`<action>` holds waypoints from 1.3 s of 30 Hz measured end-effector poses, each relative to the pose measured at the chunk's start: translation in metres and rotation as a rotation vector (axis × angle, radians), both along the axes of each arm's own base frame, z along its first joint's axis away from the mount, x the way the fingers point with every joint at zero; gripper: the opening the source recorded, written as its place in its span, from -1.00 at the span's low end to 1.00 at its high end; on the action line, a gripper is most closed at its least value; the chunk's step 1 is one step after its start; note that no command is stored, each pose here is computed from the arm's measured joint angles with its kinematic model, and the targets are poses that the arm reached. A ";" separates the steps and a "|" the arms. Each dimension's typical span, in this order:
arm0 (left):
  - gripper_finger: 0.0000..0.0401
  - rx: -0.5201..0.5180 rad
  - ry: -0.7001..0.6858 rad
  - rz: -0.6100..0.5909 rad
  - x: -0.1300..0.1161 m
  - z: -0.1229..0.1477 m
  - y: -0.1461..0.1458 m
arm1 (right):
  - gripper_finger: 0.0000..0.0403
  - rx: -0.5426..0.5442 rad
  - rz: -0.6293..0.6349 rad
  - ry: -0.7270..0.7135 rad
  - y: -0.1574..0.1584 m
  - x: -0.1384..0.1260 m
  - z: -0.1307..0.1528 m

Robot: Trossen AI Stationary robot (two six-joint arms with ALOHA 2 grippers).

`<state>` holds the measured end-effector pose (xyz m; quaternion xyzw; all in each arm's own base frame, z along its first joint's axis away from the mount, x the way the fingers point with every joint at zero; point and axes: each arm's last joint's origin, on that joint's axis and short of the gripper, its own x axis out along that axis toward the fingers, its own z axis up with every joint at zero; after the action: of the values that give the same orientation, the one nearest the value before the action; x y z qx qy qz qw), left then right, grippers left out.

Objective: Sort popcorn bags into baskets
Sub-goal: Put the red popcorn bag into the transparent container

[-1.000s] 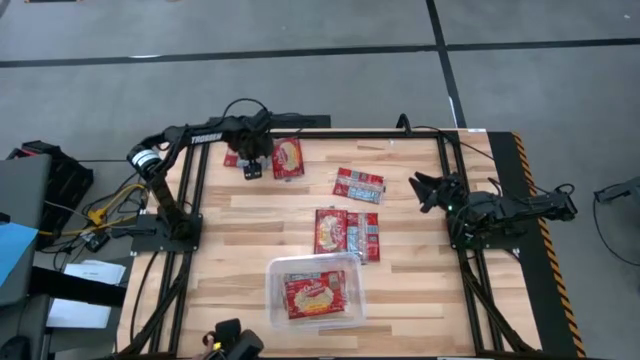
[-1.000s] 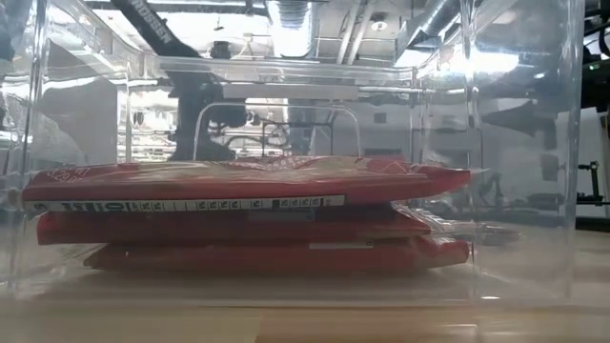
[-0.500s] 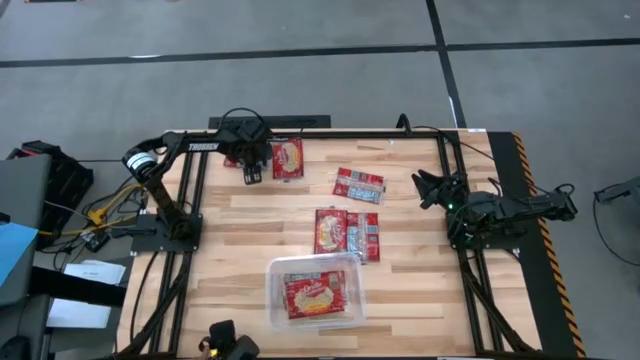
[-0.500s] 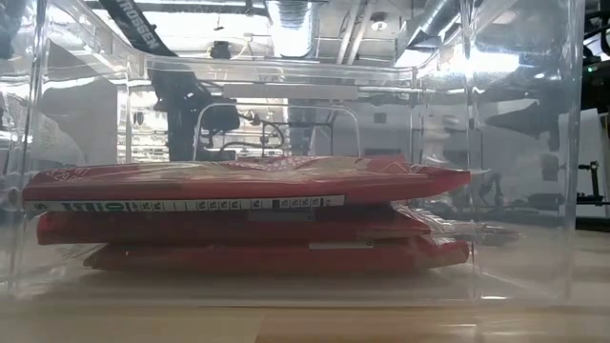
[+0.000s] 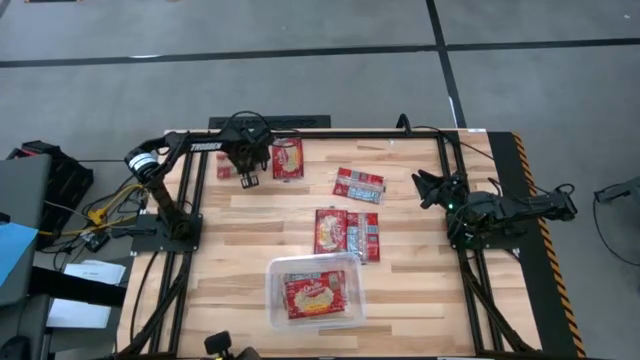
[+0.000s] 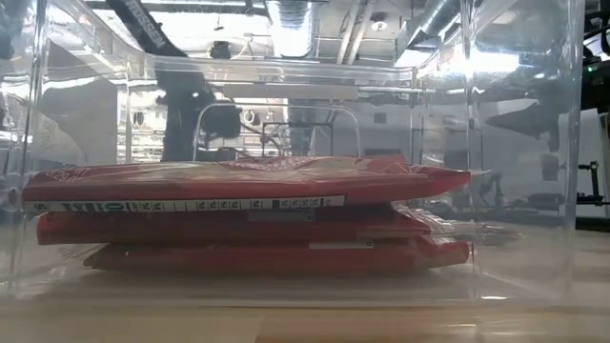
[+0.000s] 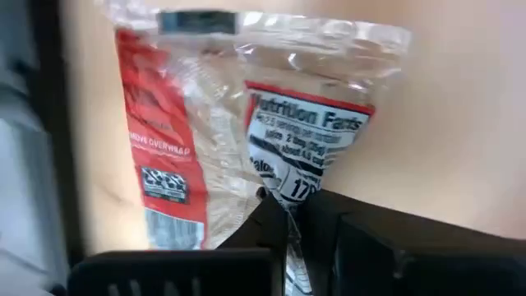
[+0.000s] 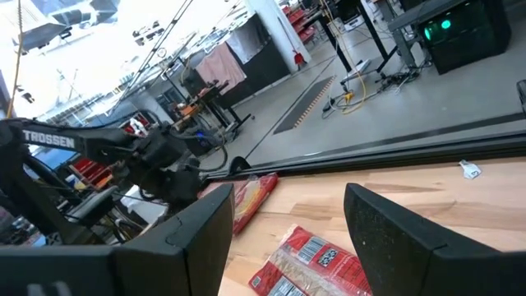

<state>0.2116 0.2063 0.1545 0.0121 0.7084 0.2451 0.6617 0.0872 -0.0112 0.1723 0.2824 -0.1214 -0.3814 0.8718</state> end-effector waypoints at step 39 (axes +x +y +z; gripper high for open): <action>-1.00 -0.262 -1.183 -0.019 0.056 0.287 -0.288 | 0.27 -0.010 0.006 0.027 0.000 0.000 -0.002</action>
<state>0.2672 -0.0821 0.4418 -0.2013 0.2447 0.1151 0.9415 0.0873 -0.0111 0.1706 0.2734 -0.1108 -0.3820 0.8758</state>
